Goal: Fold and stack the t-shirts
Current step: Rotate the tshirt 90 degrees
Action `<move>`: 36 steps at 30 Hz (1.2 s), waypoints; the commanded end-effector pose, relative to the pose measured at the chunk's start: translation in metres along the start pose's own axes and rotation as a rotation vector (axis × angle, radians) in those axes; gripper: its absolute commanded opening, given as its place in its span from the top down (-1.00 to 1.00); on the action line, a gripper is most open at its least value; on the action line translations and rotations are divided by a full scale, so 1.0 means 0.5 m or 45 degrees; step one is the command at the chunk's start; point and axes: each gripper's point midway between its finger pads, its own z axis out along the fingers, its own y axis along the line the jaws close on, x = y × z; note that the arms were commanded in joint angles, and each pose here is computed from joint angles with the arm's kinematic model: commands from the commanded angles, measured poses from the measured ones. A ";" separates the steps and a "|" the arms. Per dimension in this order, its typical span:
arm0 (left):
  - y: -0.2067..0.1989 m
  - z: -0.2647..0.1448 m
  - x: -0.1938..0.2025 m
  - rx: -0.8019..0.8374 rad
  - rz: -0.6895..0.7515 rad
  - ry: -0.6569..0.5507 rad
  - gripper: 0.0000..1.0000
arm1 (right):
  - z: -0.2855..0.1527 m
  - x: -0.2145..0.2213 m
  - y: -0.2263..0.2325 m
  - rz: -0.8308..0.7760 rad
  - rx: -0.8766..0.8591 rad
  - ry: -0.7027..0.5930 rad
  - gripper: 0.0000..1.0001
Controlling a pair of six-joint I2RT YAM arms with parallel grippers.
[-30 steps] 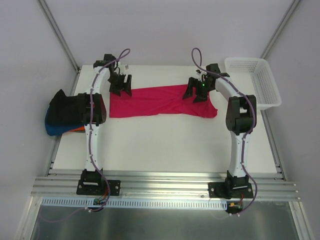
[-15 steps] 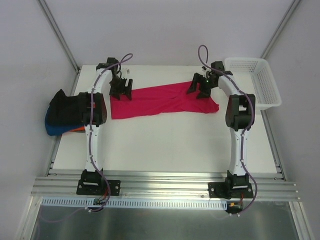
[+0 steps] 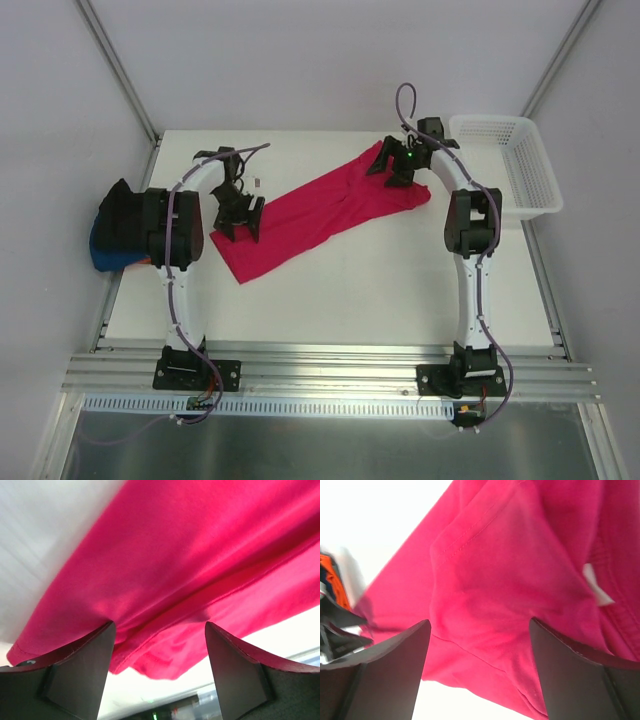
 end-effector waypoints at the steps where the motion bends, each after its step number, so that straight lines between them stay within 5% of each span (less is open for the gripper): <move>1: -0.022 -0.029 0.080 -0.040 -0.009 0.085 -0.47 | -0.006 -0.051 0.070 -0.040 -0.117 -0.088 -0.67; 6: -0.063 -0.057 0.112 -0.071 0.084 0.048 -0.46 | -0.052 -0.088 0.134 -0.155 -0.163 -0.168 -0.68; 11: -0.079 -0.169 0.036 -0.134 0.187 -0.208 -0.46 | -0.169 -0.086 0.217 -0.240 -0.189 -0.221 -0.68; 16: -0.061 -0.205 -0.018 -0.156 0.181 -0.307 -0.46 | -0.259 0.006 0.248 -0.165 -0.180 -0.160 -0.68; 25: 0.003 -0.132 -0.062 -0.130 0.076 -0.235 -0.46 | -0.229 0.146 0.158 -0.048 -0.049 0.045 -0.69; 36: 0.069 -0.061 -0.047 -0.129 -0.007 -0.110 -0.45 | -0.152 0.168 0.046 0.004 0.074 0.149 -0.69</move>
